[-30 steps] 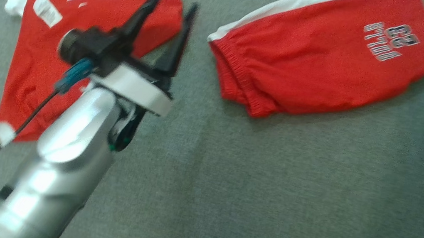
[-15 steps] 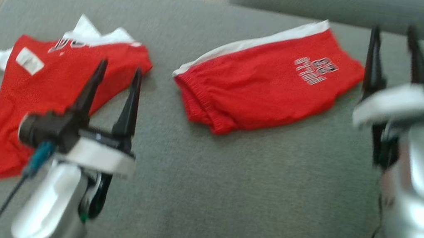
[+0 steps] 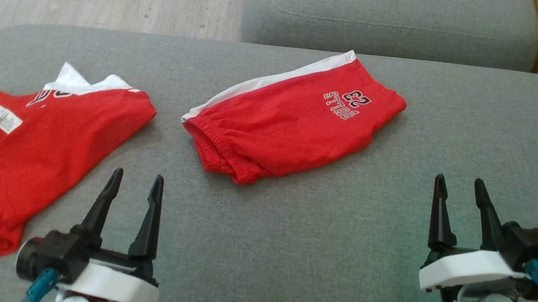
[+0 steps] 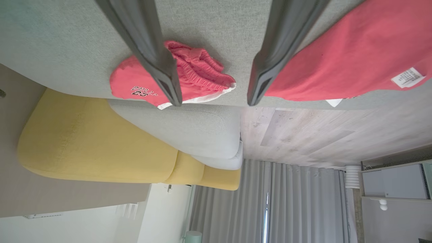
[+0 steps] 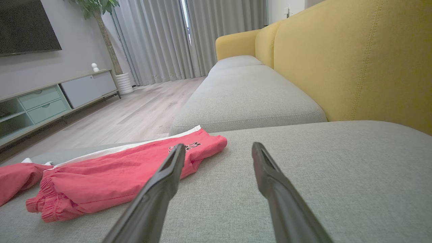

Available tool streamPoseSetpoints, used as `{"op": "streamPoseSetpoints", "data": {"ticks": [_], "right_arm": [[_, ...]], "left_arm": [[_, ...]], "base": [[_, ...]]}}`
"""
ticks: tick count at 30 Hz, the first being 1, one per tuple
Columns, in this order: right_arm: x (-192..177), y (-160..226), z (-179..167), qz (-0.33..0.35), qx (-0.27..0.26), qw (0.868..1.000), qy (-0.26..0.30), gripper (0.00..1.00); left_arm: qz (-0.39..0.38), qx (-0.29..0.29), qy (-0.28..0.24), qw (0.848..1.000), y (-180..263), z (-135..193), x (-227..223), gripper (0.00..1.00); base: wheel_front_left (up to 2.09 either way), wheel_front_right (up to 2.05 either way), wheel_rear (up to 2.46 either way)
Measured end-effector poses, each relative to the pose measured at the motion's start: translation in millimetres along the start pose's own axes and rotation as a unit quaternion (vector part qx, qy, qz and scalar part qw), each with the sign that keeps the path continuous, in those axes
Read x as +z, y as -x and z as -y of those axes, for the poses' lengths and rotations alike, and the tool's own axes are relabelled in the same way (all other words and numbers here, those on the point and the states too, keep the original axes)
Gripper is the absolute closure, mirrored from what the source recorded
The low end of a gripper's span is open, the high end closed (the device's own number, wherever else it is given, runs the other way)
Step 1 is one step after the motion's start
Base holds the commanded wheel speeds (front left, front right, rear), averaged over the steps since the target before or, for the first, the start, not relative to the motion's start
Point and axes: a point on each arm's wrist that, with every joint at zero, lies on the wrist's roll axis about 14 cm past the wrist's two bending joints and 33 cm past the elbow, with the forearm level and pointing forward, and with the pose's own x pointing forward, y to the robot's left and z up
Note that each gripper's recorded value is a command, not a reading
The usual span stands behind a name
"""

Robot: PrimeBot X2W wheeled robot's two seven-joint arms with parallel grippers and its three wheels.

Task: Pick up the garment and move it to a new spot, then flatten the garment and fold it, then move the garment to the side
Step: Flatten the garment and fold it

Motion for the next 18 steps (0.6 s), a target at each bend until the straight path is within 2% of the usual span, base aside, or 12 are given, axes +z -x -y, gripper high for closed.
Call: {"op": "streamPoseSetpoints", "data": {"ticks": [11,18], "right_arm": [[-12.0,-7.1,-1.5,-0.015,0.005,1.0,0.007,0.0],[-17.8,-64.0,11.1,-0.049,-0.016,0.999,-0.017,0.0]], "left_arm": [[-0.005,-0.007,0.005,1.0,-5.8,1.1,-5.2,0.0],[-0.006,-0.01,0.004,1.0,-27.2,-3.7,-6.7,0.0]], "base": [[0.0,0.0,0.0],[0.0,0.0,0.0]]}}
